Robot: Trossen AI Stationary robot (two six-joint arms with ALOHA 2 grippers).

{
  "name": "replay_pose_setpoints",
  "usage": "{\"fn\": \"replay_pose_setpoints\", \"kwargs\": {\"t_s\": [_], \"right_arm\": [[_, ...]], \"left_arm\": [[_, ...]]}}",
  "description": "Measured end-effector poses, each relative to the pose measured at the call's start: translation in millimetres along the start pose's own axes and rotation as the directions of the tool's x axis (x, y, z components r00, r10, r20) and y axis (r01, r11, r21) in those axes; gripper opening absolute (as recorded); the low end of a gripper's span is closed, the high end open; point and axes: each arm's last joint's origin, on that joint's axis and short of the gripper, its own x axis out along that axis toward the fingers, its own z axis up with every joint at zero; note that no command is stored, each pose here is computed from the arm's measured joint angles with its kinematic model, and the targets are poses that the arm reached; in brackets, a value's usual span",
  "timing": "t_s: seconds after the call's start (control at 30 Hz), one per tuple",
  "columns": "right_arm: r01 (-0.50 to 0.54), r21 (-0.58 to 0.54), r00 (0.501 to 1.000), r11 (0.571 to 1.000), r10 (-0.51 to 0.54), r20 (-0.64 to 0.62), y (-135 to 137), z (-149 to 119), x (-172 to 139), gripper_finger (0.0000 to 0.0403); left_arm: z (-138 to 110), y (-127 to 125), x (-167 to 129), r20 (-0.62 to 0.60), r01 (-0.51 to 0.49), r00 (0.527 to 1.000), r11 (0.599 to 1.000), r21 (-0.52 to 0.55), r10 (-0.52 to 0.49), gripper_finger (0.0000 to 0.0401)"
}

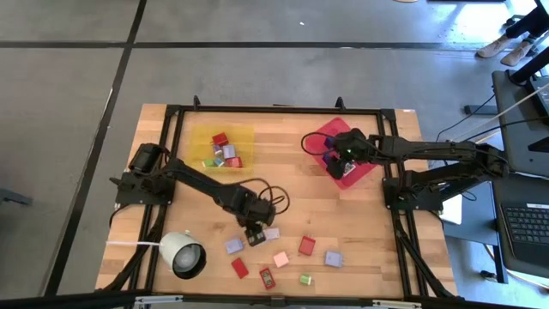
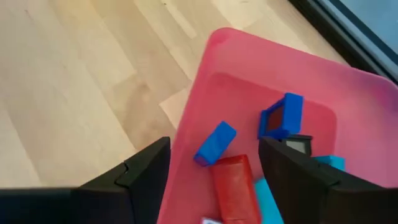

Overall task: Pick & Place Office items
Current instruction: Put the white digital clock into the pink bin

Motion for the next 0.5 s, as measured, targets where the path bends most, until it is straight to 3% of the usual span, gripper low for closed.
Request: {"fn": "replay_pose_setpoints", "kwargs": {"t_s": [0.2,0.5], "right_arm": [[-0.017,-0.006,1.0,1.0,0.017,0.002,5.7,-1.4,-1.5,0.0249],[-0.024,0.009,1.0,1.0,0.024,0.003,8.1,-2.0,-2.2,0.0249]], "left_arm": [[-32.3,-15.9,2.4,-0.123,-0.053,0.992,0.993,-0.106,0.04,0.0187],[-63.3,-38.6,4.5,-0.098,-0.083,0.992,0.993,-0.083,0.074,0.0198]]}}
